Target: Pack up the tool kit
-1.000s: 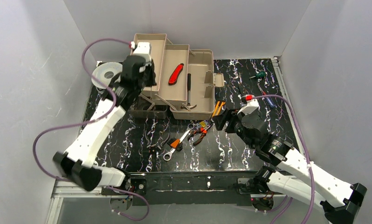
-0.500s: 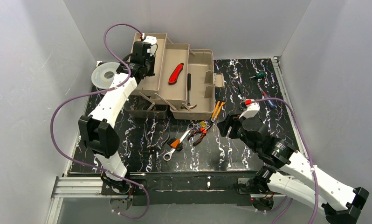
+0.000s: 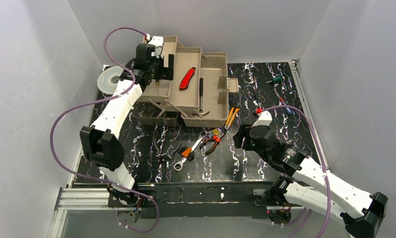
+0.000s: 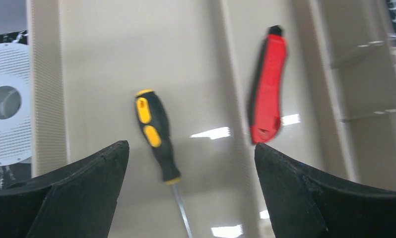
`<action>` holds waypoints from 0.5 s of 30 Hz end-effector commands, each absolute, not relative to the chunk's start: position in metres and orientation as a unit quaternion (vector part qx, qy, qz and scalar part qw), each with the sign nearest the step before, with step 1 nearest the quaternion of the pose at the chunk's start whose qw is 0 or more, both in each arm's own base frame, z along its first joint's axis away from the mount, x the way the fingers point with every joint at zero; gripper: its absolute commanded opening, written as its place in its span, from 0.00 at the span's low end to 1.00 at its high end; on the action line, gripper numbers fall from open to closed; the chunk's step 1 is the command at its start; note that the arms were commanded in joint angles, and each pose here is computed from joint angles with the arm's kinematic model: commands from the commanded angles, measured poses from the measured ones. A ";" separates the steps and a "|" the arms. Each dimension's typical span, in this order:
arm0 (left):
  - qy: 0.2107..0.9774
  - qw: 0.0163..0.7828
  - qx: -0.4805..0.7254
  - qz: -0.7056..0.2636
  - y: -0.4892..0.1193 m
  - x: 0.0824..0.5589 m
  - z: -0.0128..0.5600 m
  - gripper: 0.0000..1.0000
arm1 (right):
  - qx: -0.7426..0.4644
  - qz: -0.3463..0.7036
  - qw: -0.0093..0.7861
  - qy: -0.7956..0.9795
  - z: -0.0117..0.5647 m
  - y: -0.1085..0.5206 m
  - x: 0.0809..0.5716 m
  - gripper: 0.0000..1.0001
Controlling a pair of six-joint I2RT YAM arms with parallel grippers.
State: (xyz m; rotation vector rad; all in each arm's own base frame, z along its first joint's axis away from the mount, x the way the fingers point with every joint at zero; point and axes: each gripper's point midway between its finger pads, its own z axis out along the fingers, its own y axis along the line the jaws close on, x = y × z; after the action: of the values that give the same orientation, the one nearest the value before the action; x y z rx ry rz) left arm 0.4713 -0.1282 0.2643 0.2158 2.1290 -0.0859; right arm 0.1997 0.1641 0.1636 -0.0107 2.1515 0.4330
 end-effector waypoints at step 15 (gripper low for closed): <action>0.830 0.493 0.141 -0.221 -0.219 0.281 0.290 0.98 | 0.070 0.113 0.419 0.898 0.146 0.141 0.224 0.67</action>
State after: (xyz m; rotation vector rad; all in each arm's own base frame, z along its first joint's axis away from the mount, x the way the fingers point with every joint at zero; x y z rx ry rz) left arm 0.3033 -0.2094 0.3353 0.3220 1.9093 -0.5476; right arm 0.2074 0.1589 0.1407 0.0448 2.2258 0.3386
